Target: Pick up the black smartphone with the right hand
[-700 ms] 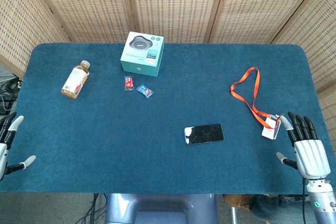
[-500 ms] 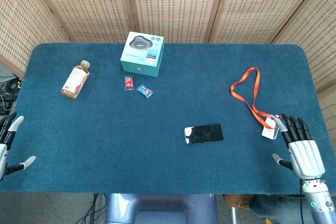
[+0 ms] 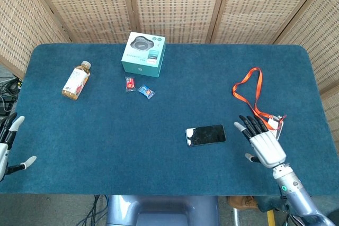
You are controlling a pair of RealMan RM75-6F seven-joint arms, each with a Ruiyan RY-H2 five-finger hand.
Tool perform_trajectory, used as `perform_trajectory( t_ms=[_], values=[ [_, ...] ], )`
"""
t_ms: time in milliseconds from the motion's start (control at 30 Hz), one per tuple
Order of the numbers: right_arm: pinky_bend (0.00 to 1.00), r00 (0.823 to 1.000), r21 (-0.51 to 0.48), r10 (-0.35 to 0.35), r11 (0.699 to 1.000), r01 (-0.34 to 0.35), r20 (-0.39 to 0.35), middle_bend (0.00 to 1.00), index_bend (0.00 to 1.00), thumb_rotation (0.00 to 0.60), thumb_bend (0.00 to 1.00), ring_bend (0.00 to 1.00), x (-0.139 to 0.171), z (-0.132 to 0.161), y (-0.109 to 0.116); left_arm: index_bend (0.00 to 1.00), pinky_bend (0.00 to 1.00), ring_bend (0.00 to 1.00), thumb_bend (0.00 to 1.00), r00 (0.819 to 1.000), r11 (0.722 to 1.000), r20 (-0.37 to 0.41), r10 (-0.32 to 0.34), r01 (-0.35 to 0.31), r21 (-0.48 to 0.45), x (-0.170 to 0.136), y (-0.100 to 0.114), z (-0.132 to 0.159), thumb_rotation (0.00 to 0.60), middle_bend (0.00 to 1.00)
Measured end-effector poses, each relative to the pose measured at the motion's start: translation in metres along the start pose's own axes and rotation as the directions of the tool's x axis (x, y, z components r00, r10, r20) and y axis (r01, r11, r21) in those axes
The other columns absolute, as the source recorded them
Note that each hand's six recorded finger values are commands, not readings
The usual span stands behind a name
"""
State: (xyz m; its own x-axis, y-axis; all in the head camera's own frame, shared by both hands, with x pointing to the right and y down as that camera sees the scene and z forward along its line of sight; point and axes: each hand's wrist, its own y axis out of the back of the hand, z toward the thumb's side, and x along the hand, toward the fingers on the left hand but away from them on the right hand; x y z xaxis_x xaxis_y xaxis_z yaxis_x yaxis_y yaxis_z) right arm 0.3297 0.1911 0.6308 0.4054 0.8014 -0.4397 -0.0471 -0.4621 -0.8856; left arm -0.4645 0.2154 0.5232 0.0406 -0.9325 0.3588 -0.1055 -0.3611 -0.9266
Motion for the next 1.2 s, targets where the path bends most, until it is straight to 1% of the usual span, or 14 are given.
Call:
perform_trajectory(
  t_ms=[167, 400, 467, 700, 1200],
  values=[
    [0.0, 0.997, 0.058, 0.041, 0.998, -0.037, -0.067, 0.07, 0.2, 0.6, 0.36, 0.0, -0.023, 0.023, -0.018, 0.0, 0.0, 0.0, 0.0, 1.0, 1.0, -0.014, -0.014, 0.014, 0.005, 0.004, -0.004, -0.003, 0.6, 0.0],
    [0.0, 0.988, 0.132, 0.075, 0.99, -0.057, -0.134, 0.08, 0.22, 0.6, 0.47, 0.0, -0.047, 0.054, -0.037, 0.0, 0.0, 0.0, 0.0, 0.999, 1.0, -0.029, -0.027, 0.027, 0.014, 0.009, -0.008, -0.006, 0.6, 0.0],
    [0.0, 0.985, 0.152, 0.086, 0.986, -0.063, -0.148, 0.08, 0.22, 0.6, 0.48, 0.0, -0.053, 0.061, -0.041, 0.0, 0.0, 0.0, 0.0, 0.999, 0.999, -0.031, -0.029, 0.029, 0.014, 0.01, -0.009, -0.006, 0.6, 0.0],
    [0.0, 0.982, 0.204, 0.113, 0.976, -0.08, -0.153, 0.09, 0.22, 0.6, 0.47, 0.0, -0.066, 0.071, -0.055, 0.0, 0.0, 0.0, 0.0, 0.999, 0.999, -0.036, -0.037, 0.038, 0.017, 0.012, -0.011, -0.007, 0.6, 0.0],
    [0.0, 0.979, 0.301, 0.132, 0.95, -0.081, -0.154, 0.1, 0.22, 0.6, 0.47, 0.0, -0.083, 0.08, -0.076, 0.0, 0.0, 0.0, 0.0, 0.998, 0.998, -0.04, -0.047, 0.048, 0.026, 0.014, -0.015, -0.007, 0.6, 0.0]
  ],
)
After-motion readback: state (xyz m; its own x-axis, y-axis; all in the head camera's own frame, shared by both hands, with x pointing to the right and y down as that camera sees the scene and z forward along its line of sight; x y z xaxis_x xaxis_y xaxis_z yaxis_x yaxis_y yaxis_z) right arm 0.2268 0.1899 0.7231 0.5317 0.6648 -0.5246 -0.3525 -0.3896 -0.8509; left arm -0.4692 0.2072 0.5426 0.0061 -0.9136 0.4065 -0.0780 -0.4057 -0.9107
